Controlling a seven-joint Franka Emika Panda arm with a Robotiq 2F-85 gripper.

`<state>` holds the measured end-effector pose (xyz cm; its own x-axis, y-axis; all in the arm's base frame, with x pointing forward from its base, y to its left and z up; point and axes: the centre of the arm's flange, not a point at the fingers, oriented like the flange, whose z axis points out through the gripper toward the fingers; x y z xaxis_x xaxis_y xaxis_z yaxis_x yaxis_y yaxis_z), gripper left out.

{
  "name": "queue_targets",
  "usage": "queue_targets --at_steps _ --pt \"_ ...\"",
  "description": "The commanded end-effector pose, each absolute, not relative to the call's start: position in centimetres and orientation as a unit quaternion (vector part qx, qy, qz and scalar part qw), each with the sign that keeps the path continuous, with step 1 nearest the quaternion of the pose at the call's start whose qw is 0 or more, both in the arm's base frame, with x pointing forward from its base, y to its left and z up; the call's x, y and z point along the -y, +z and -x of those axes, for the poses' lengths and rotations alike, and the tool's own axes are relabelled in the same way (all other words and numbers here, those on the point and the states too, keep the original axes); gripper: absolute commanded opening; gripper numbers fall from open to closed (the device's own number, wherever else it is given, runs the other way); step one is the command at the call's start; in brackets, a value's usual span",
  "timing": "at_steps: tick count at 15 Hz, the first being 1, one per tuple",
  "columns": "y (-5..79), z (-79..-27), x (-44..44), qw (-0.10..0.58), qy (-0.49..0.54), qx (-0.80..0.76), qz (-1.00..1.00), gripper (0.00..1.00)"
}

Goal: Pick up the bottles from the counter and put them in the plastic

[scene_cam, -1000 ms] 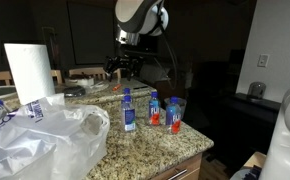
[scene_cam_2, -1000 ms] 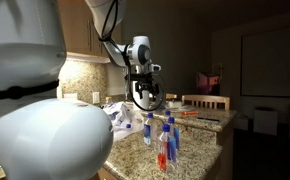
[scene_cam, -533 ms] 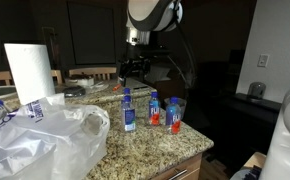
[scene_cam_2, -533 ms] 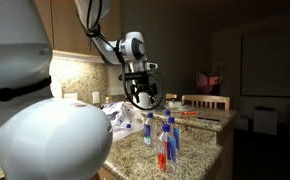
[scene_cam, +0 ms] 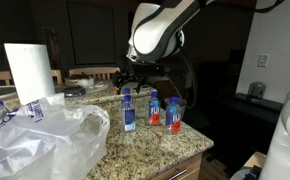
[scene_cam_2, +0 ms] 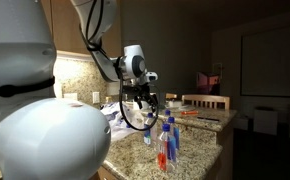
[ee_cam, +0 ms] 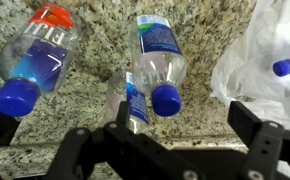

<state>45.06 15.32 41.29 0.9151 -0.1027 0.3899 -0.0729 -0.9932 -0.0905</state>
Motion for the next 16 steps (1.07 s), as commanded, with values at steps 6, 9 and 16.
queue_targets --at_steps 6,9,16 --pt "39.1 -47.4 -15.2 0.021 -0.221 -0.068 0.973 0.71" --pt "38.5 -47.9 -15.5 0.031 -0.222 -0.065 0.972 0.5" --pt "36.9 -49.5 -16.5 0.05 -0.212 -0.055 0.974 0.07"
